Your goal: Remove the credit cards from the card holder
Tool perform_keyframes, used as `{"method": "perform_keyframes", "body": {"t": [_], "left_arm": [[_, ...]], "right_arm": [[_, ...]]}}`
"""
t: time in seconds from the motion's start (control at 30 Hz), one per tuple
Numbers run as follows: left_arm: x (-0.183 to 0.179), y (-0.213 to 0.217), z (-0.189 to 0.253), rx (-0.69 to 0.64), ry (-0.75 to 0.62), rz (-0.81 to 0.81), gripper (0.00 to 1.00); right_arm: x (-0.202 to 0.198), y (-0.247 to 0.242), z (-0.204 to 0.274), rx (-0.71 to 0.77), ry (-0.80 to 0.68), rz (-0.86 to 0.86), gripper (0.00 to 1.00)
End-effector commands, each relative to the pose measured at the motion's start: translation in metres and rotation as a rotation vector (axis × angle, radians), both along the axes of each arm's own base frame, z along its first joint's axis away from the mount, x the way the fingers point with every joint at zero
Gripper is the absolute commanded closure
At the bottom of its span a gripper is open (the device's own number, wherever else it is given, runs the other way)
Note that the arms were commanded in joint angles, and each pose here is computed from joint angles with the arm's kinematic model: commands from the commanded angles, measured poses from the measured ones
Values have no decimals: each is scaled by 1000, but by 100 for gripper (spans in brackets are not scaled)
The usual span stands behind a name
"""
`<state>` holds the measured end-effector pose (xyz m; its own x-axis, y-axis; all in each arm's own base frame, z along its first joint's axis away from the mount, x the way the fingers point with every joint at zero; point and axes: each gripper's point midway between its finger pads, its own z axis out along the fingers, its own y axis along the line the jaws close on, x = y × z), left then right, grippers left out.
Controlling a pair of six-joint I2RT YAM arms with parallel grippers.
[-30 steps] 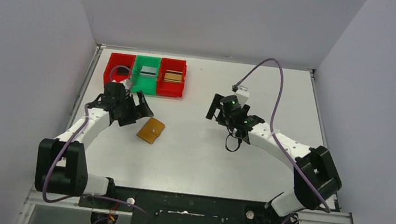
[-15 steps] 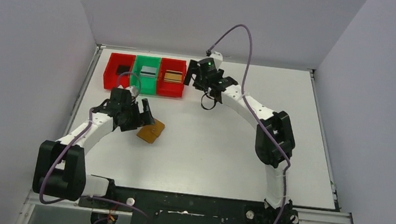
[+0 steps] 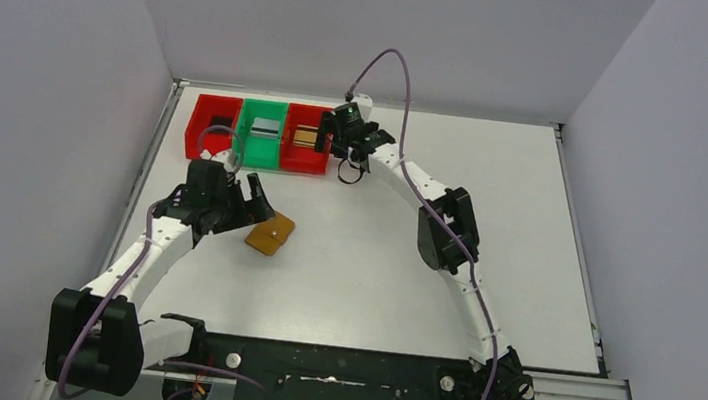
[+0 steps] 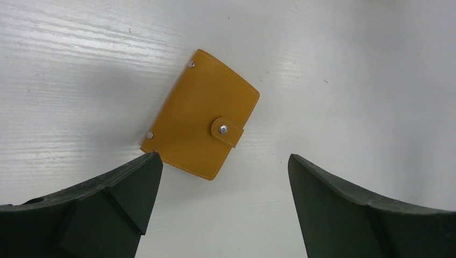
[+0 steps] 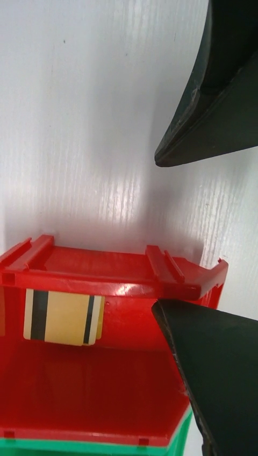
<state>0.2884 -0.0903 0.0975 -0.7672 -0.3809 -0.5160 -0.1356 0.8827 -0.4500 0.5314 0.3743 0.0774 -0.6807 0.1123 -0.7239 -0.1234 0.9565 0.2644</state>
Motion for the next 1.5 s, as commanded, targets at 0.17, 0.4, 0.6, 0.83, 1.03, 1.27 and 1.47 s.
{"method": "perform_keyframes", "body": {"t": [0.17, 0.4, 0.6, 0.83, 1.03, 1.27, 1.47], "left_arm": [[12, 1, 26, -2, -92, 21, 11], [11, 3, 22, 10, -84, 23, 11], [11, 1, 20, 2, -85, 12, 11], [11, -3, 18, -17, -89, -2, 11], [12, -5, 19, -22, -92, -9, 11], [11, -8, 15, -30, -84, -26, 11], [15, -14, 20, -49, -99, -37, 12]], "right_arm": [[20, -27, 15, -103, -84, -98, 2], [-1, -54, 13, -153, -71, -175, 2], [-27, -78, 18, -184, -73, -199, 1], [-61, -109, 15, -212, -50, -239, 2], [-96, -143, 5, -231, -19, -294, 2], [-137, -188, 10, -244, -17, -361, 2], [-167, -226, 11, -244, -12, -395, 2]]}}
